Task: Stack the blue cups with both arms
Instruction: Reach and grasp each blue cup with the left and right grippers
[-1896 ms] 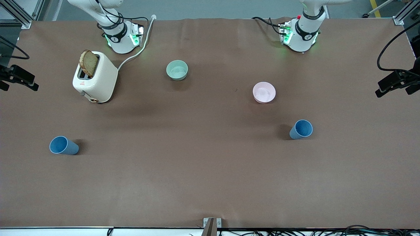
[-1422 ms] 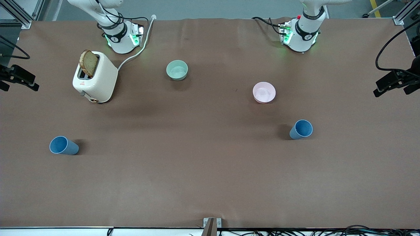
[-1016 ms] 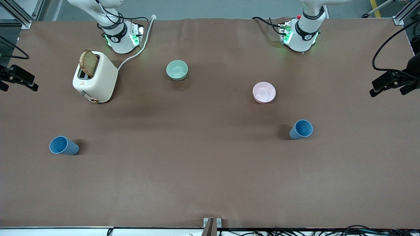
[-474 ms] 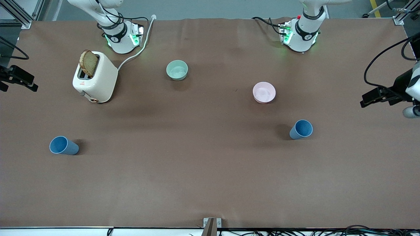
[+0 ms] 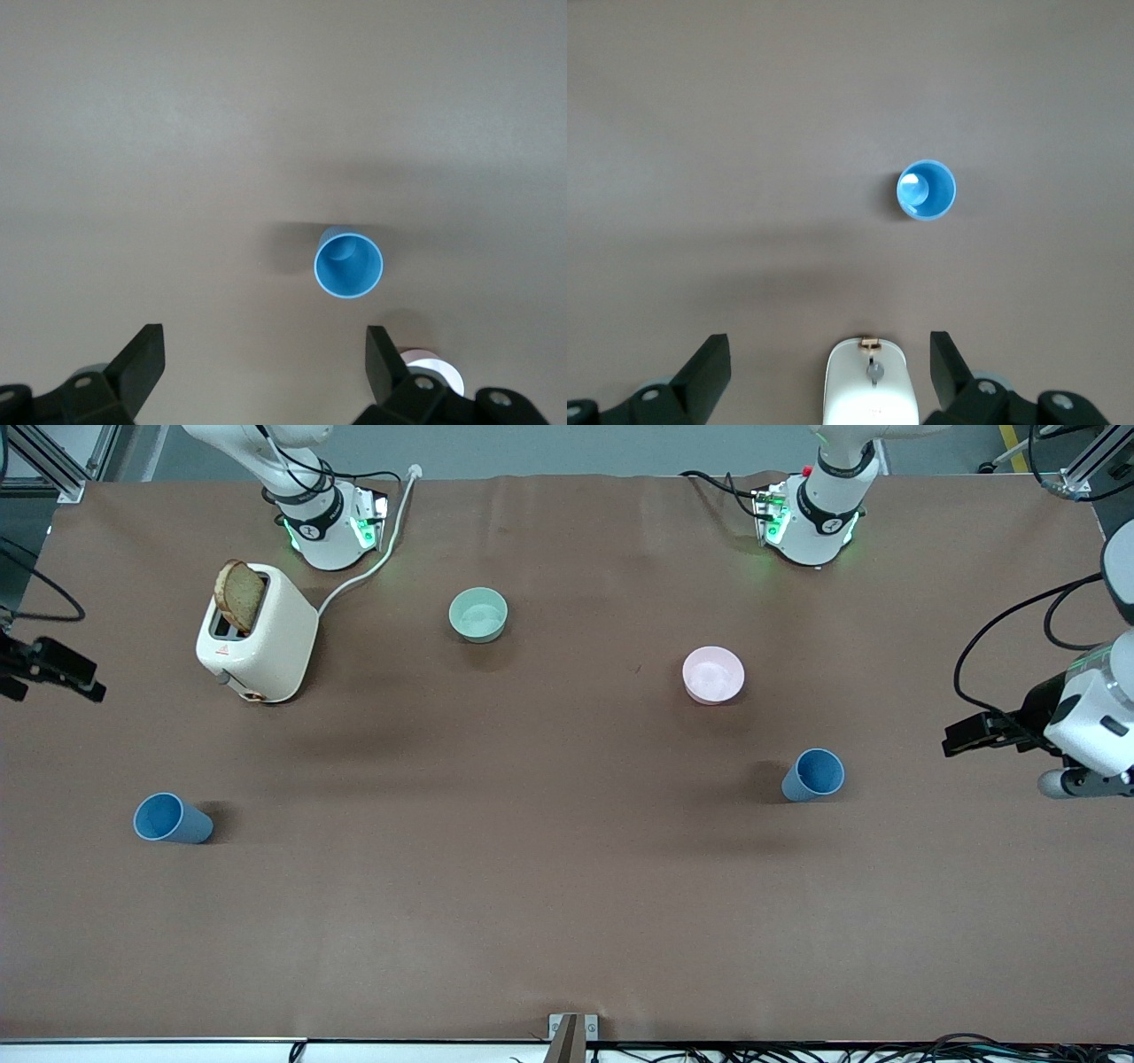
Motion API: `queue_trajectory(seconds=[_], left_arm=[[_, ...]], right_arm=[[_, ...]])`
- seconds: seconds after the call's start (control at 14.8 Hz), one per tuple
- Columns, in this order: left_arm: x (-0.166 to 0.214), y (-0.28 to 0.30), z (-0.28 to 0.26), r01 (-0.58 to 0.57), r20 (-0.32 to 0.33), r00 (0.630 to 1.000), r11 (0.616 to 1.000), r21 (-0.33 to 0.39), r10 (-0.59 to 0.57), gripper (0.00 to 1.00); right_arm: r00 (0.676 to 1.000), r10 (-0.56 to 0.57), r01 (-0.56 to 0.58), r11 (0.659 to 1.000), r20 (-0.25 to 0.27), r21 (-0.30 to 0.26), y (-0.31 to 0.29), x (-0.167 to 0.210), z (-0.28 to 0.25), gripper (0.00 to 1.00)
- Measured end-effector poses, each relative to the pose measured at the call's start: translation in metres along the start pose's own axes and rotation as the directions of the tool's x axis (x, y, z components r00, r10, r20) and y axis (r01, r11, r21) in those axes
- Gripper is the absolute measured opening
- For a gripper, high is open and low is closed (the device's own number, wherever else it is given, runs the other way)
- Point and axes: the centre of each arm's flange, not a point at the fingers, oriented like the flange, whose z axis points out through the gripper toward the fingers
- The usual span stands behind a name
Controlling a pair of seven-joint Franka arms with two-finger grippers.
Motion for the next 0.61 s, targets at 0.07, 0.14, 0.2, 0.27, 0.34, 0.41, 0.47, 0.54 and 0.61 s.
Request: queue_trajectory(seconds=[0.07,0.14,0.2,0.27,0.34,0.41,0.47,0.54,0.61], left_arm=[[0.003,0.003,0.01,-0.005,0.014,1.0,1.0,0.001,0.005,1.0],[0.007,0.007,0.023,-0.011,0.035,0.999,1.0,0.002,0.011,1.0],[0.011,0.012,0.038,-0.018,0.06,0.998,1.0,0.004,0.017,1.0],[0.014,0.015,0.056,-0.023,0.089,0.996,1.0,0.005,0.023,1.0],[0.017,0.018,0.075,-0.027,0.12,0.992,1.0,0.005,0.026,1.0],[0.018,0.02,0.094,-0.03,0.145,0.989,1.0,0.006,0.029,1.0],[0.019,0.021,0.113,-0.032,0.158,0.987,0.999,0.005,0.031,1.0],[0.019,0.023,0.13,-0.034,0.162,0.986,0.999,0.005,0.033,1.0],[0.017,0.023,0.147,-0.036,0.162,0.986,0.999,0.004,0.035,1.0]], right_arm=[[1.0,0.006,-0.006,1.0,-0.001,-0.002,0.006,0.009,0.015,1.0],[1.0,0.01,-0.01,1.0,-0.003,-0.005,0.012,0.018,0.031,1.0],[1.0,0.015,-0.015,1.0,-0.003,-0.008,0.02,0.027,0.047,1.0],[1.0,0.018,-0.018,1.0,-0.001,-0.011,0.03,0.034,0.063,1.0],[1.0,0.024,-0.024,1.0,0.002,-0.014,0.041,0.04,0.08,1.0],[1.0,0.028,-0.028,0.999,0.005,-0.016,0.054,0.044,0.096,1.0],[0.999,0.034,-0.034,0.999,0.008,-0.018,0.065,0.049,0.112,1.0],[0.999,0.04,-0.04,0.999,0.011,-0.02,0.074,0.052,0.127,1.0],[0.999,0.046,-0.046,0.999,0.014,-0.022,0.08,0.054,0.143,1.0]])
